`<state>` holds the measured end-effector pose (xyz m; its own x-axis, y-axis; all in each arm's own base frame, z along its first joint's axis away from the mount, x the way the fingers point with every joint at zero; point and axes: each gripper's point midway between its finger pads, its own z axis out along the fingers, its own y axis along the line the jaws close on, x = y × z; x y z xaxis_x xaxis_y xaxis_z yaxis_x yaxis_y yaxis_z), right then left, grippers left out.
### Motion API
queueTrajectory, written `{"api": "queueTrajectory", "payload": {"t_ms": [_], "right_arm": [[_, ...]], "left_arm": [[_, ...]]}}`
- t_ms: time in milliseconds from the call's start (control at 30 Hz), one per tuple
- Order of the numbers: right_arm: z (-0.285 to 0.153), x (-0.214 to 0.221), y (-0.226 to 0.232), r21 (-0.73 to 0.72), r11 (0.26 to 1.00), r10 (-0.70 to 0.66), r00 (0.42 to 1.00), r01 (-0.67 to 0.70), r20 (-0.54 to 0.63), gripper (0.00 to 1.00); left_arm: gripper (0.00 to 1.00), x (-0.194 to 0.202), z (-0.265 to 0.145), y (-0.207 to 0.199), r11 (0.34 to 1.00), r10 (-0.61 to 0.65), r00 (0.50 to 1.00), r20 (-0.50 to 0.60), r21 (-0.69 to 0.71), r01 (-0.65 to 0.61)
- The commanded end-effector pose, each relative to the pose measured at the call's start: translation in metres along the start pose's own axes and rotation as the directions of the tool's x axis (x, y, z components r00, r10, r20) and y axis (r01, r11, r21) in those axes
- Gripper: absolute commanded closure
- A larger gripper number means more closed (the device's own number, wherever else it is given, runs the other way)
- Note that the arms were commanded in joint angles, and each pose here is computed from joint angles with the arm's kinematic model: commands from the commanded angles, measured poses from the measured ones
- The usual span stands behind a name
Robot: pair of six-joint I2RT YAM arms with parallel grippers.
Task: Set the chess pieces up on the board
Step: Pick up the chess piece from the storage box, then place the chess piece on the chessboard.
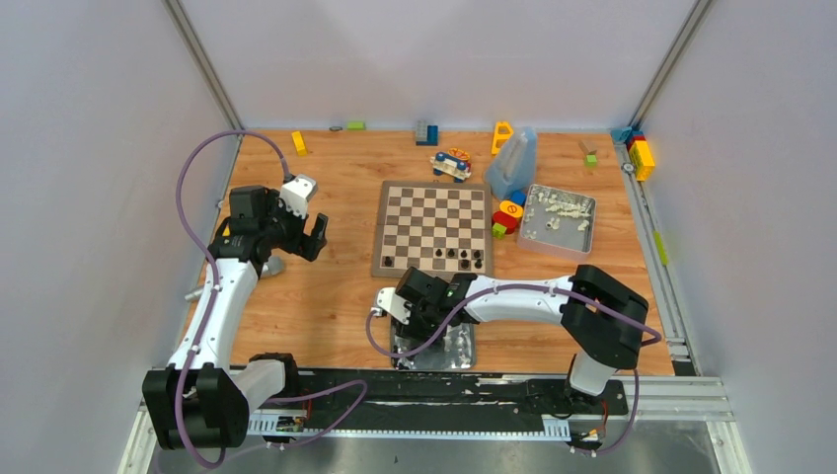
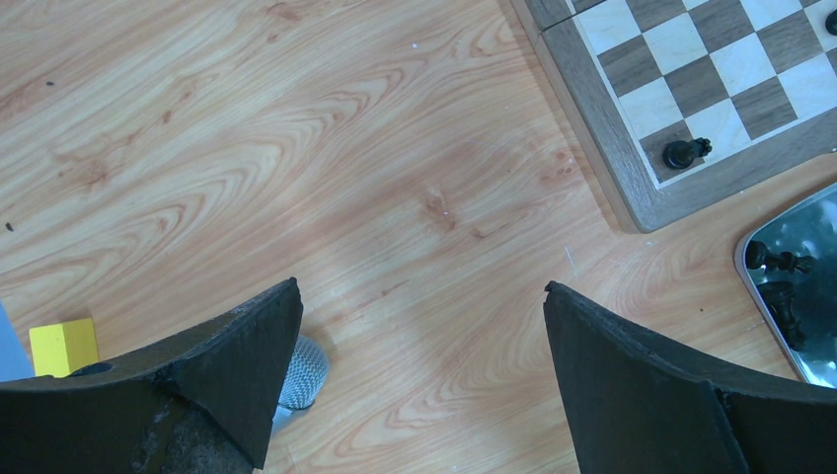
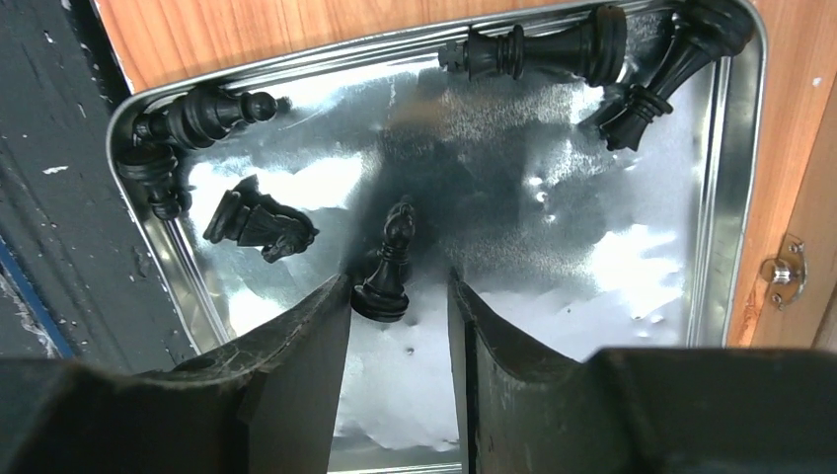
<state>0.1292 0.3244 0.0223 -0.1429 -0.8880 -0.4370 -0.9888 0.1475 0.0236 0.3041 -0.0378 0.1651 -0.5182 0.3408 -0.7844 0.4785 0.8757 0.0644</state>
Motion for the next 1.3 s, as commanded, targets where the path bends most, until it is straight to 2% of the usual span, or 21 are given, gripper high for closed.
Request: {"api": "queueTrajectory", "payload": {"t_ms": [0, 267, 433, 567, 667, 833, 933, 1033, 1167, 1233, 1267], "right_arm": [[-0.008, -0.003, -0.005, 0.04, 0.999, -0.028, 0.999, 0.027, 0.026, 0.58], [-0.006, -0.008, -0.004, 0.027, 0.999, -0.031, 0.999, 0.03, 0.04, 0.66], [-0.008, -0.014, -0.007, 0.017, 1.0, -0.02, 0.998, 0.019, 0.063, 0.77], [-0.022, -0.024, -0.022, 0.008, 1.0, 0.014, 0.992, -0.015, 0.123, 0.87], [-0.041, -0.037, -0.036, -0.013, 1.0, 0.022, 0.977, -0.02, 0.212, 0.91], [-0.077, -0.057, -0.06, -0.016, 1.0, -0.007, 0.924, 0.015, 0.381, 0.93], [-0.1, -0.067, -0.075, -0.005, 1.0, -0.02, 0.882, 0.025, 0.471, 0.93], [-0.119, -0.077, -0.083, 0.012, 0.999, -0.043, 0.842, 0.043, 0.538, 0.93], [-0.133, -0.086, -0.084, 0.011, 0.998, -0.05, 0.806, 0.054, 0.59, 0.94], [-0.137, -0.09, -0.084, 0.008, 0.998, -0.051, 0.797, 0.058, 0.602, 0.94], [-0.138, -0.091, -0.084, 0.007, 0.998, -0.05, 0.794, 0.058, 0.606, 0.94]], "left_arm": [[0.0, 0.0, 0.0, 0.001, 1.0, 0.019, 1.0, 0.008, 0.0, -0.019], [0.0, -0.001, 0.002, -0.001, 1.0, 0.019, 1.0, 0.01, 0.017, -0.019], [0.0, -0.001, 0.004, -0.005, 0.999, 0.031, 0.999, 0.016, 0.044, -0.032], [0.0, -0.006, 0.004, -0.016, 0.991, 0.069, 0.996, 0.049, 0.113, -0.074], [0.0, -0.012, 0.001, -0.027, 0.973, 0.118, 0.99, 0.079, 0.187, -0.131], [0.01, -0.024, -0.009, -0.068, 0.903, 0.099, 0.985, 0.141, 0.403, -0.149], [0.02, -0.037, -0.015, -0.101, 0.846, 0.139, 0.965, 0.223, 0.48, -0.233], [0.04, -0.054, -0.021, -0.129, 0.788, 0.195, 0.92, 0.341, 0.504, -0.354], [0.08, -0.075, -0.028, -0.175, 0.654, 0.266, 0.836, 0.48, 0.547, -0.522], [0.1, -0.081, -0.025, -0.19, 0.595, 0.272, 0.821, 0.502, 0.583, -0.553], [0.11, -0.078, -0.021, -0.195, 0.574, 0.272, 0.83, 0.487, 0.61, -0.547]]}}
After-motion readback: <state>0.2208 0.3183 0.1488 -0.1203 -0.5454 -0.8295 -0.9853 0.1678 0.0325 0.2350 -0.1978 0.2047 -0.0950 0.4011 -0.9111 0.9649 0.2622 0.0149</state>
